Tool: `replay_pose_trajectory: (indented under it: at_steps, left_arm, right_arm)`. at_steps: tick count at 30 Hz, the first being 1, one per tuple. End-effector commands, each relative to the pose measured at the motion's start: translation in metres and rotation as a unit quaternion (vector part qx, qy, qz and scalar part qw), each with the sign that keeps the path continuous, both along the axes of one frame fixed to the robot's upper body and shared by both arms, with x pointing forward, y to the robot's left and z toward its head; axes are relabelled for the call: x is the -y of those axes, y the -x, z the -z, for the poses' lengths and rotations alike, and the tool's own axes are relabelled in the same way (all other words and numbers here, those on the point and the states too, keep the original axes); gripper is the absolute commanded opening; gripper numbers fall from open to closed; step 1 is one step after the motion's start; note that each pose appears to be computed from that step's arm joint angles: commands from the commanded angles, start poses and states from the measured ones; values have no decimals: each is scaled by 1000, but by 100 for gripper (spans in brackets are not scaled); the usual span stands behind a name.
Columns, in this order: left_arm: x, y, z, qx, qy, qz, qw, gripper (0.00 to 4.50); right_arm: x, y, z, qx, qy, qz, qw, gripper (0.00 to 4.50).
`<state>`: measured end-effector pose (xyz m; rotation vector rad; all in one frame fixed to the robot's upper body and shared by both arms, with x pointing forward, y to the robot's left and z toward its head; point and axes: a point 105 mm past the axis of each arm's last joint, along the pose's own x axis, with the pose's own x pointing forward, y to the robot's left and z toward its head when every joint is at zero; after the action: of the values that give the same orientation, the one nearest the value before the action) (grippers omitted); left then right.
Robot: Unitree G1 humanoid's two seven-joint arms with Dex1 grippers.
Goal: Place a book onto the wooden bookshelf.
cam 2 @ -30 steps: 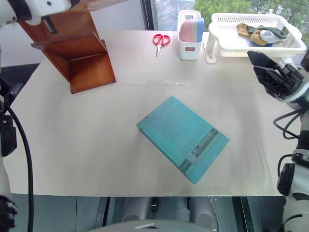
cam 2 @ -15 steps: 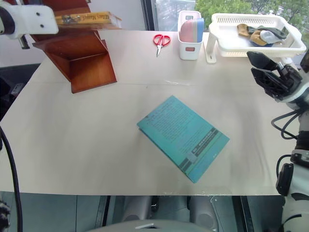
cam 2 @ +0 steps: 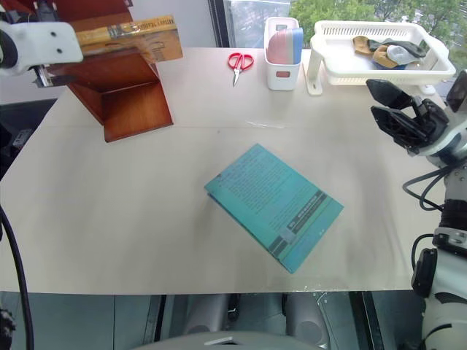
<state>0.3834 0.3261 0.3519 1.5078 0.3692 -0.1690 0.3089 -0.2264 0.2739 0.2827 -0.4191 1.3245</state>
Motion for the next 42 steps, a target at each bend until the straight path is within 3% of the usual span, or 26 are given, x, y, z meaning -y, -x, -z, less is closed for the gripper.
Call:
replay_pose_trajectory:
  at_steps: [1,5,7,11,16,21,25,29,34,39,42]
  left_arm:
    - [-9,14,-22,40,5,-13,999,443]
    - [-14,26,-31,67,16,-7,998,443]
    - [-10,33,-37,82,53,9,995,443]
    - [10,54,-54,96,202,64,972,443]
    - [31,77,-68,116,290,109,944,443]
    - [92,60,-31,58,352,190,915,443]
    - [166,24,3,57,460,252,850,443]
    - [209,5,24,55,524,272,805,443]
    - [230,-41,49,121,580,239,769,443]
    - [239,-76,42,204,601,212,743,443]
    - [243,-87,44,227,598,191,744,443]
  right_arm:
    - [4,9,-13,34,-1,7,999,450]
    - [6,10,-12,34,-1,13,999,450]
    - [8,11,-12,33,-1,17,999,450]
    - [12,11,-10,23,1,24,999,450]
    - [14,12,-12,20,6,25,999,450]
    - [14,11,-17,24,9,27,999,450]
    - [12,15,-17,28,10,30,999,450]
    - [16,20,-20,33,10,40,999,450]
    - [17,26,-18,32,12,50,998,450]
    - [19,30,-20,35,12,59,998,450]
    - [19,32,-21,37,11,63,997,450]
